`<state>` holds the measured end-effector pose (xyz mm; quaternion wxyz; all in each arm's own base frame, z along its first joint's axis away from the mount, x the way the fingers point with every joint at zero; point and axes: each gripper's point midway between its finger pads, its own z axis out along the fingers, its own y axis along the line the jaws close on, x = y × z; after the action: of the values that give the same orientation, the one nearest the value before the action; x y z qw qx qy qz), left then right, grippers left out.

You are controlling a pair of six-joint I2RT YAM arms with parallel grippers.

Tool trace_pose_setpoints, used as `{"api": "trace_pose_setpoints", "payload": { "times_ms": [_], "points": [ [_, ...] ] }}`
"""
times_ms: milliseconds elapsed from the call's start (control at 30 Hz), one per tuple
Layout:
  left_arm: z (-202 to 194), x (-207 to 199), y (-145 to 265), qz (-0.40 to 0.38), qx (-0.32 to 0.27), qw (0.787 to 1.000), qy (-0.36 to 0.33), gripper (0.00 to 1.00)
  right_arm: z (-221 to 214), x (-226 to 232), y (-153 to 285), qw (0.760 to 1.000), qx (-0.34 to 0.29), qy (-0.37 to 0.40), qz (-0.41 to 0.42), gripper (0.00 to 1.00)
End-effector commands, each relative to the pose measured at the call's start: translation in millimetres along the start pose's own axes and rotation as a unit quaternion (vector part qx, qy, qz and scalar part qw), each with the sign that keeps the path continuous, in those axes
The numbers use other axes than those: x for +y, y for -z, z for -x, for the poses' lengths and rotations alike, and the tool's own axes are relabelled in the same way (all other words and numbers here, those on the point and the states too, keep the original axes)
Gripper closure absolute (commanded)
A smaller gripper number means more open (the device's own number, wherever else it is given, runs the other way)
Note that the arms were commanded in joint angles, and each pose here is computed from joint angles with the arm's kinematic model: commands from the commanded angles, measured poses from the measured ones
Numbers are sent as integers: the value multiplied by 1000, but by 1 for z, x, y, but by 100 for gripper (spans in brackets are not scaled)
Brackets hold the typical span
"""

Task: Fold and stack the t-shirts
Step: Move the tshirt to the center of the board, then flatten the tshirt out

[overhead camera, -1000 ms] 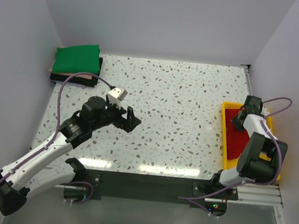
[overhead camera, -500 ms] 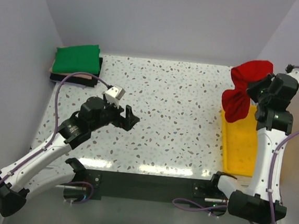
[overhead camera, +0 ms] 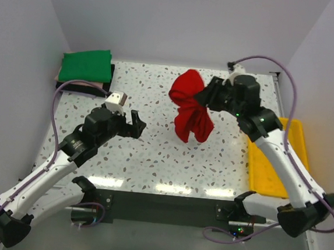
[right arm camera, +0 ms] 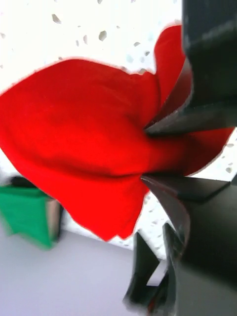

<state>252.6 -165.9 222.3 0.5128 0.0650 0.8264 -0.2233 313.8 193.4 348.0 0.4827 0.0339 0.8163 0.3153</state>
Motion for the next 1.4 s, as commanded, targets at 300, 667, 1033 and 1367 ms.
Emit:
{"api": "trace_pose_setpoints", "payload": {
  "times_ms": [300,667,1033,1367],
  "points": [
    [-52,23,-10,57,28,988,139,11,-160,-75,-46,986,127,4,-107,27],
    [-117,-11,-58,-40,95,978,182,16,-233,-116,-43,979,143,-40,-143,33],
    [-125,-31,-90,-37,120,977,172,25,-253,-135,-64,974,131,-67,-170,33],
    [-142,-39,-108,-17,150,977,152,34,-269,-152,-67,969,137,-66,-194,33]
  ]
}}
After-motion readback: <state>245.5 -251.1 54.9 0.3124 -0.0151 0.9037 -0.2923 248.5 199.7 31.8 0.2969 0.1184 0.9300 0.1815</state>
